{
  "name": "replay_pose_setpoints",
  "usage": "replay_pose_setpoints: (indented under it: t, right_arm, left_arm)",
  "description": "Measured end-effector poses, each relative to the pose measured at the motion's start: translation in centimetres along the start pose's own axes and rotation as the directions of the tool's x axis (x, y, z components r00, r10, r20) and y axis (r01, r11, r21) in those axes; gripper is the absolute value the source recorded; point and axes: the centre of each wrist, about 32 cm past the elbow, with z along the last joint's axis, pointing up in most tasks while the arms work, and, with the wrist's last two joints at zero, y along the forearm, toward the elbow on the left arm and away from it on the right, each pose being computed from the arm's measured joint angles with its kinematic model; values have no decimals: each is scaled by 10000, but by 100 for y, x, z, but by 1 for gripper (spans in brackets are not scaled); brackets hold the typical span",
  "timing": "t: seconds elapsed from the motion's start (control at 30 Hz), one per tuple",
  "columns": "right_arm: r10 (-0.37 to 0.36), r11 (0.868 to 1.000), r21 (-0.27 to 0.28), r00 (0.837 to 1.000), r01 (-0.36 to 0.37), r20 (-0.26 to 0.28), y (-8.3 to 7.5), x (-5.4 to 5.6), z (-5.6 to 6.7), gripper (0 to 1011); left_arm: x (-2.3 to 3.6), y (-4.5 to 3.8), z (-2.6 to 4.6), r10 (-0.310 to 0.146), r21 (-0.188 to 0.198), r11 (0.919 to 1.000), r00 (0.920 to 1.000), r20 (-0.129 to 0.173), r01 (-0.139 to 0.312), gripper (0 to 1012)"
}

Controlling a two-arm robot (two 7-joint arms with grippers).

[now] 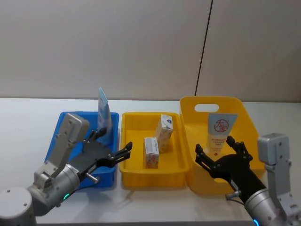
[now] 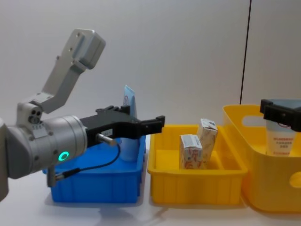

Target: Bimanual collaborative sorting of washing and personal care products

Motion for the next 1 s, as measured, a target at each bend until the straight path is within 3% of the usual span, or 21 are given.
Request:
replay_pose_setpoints:
  t: [0.3,0.47,0.77,1.0]
  right_arm:
    - [84,10000,-13,10000,-84,41,-26,-4,-8,1004]
    - [83,10000,-16,10000,-83,44,-27,-3,-8,1004]
    - [74,10000,-15,10000,-74,47,-27,-1,-8,1004]
    - [69,10000,-16,10000,-69,49,-27,-1,-8,1004]
  left_arm:
    - [-111,203,45,969,1,9953,9938,542,-971,1001]
    - [-171,306,74,1454,-38,9893,9860,822,-1455,1001]
    - [-302,507,147,2363,-227,9716,9623,1349,-2354,1001]
    - [-342,562,173,2614,-307,9652,9537,1486,-2597,1001]
